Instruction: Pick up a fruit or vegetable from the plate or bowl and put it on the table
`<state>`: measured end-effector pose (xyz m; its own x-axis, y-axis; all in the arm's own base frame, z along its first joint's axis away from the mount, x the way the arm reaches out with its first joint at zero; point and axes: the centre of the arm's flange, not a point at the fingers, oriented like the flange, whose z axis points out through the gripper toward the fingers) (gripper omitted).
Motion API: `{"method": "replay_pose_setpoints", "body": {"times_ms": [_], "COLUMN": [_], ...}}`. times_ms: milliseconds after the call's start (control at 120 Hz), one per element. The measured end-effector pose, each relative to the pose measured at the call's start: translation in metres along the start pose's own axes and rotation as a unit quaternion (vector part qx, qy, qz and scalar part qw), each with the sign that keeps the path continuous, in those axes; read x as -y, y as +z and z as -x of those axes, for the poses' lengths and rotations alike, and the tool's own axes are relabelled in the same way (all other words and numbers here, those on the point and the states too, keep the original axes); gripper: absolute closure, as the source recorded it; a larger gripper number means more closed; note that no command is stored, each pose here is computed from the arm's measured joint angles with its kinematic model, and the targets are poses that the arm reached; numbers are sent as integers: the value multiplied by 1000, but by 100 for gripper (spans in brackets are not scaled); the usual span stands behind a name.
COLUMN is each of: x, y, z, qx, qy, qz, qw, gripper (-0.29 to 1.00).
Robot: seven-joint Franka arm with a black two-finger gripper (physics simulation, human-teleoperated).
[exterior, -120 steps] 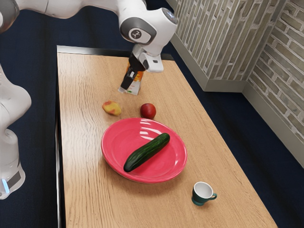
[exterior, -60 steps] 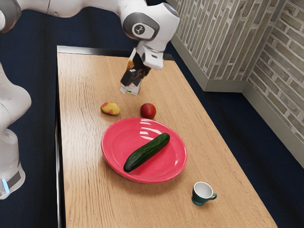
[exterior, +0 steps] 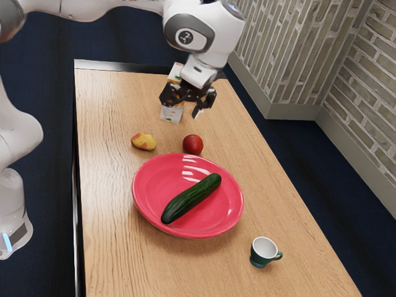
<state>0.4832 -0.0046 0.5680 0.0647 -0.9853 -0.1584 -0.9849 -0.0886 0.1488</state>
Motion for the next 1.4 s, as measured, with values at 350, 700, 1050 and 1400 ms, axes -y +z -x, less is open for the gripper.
{"method": "replay_pose_setpoints", "body": {"times_ms": [350,700,1050,1400], "x": [-15,-20,-18,-16], "y": [-20,-42,13,51], "z": [-124,-145,-158,-167], "qx": [50,-44,-84,-93], "qy": [263,368,419,441], "qz": [-3,-72,-93,-97], "qw": [963,926,899,887], "gripper": [0,1,0,0]}}
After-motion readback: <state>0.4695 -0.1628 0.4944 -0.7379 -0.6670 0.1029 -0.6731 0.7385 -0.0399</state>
